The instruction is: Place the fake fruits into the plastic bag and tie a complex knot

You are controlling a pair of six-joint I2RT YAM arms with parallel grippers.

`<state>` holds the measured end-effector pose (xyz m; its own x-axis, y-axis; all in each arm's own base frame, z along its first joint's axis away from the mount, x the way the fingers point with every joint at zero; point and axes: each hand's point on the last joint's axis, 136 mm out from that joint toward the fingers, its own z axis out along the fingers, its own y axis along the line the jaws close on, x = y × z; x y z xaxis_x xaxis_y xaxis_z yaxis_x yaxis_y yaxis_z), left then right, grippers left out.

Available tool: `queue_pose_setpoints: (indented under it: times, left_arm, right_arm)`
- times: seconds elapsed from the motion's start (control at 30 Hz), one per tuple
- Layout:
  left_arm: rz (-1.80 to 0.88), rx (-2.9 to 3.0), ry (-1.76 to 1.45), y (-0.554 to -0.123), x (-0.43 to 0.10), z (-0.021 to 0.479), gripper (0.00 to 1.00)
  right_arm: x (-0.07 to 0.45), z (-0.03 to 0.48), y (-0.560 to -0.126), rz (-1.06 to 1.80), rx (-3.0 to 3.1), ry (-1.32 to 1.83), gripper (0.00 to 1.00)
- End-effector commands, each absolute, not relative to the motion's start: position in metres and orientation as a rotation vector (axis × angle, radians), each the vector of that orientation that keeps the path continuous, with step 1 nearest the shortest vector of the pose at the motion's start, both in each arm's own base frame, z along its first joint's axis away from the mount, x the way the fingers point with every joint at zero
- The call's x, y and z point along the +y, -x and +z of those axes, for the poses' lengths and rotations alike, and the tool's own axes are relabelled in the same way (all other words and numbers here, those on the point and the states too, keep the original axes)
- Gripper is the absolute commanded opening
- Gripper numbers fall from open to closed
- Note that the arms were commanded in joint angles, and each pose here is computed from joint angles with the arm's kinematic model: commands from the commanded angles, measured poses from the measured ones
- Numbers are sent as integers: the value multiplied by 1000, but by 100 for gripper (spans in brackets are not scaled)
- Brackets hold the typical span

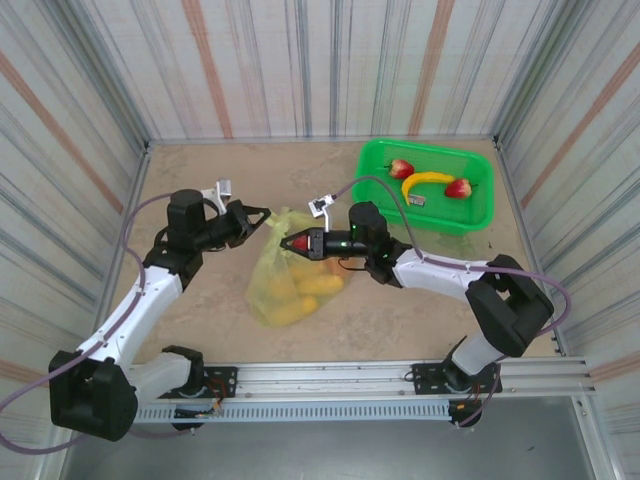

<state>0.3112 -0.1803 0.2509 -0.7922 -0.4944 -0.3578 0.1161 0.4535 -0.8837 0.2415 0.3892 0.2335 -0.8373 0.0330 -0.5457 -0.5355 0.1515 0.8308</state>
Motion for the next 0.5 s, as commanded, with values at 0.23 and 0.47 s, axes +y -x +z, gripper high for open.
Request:
queue_pose_setpoints:
  times: [0.23,0.47]
  left_arm:
    - [-1313,2060,235,-312,-176,277,0]
    - [-1340,2075,219,-310,-183,272,0]
  right_arm:
    - [374,239,-228,1783,1981,567,0]
    - [373,237,-223,1788,1984,596,0]
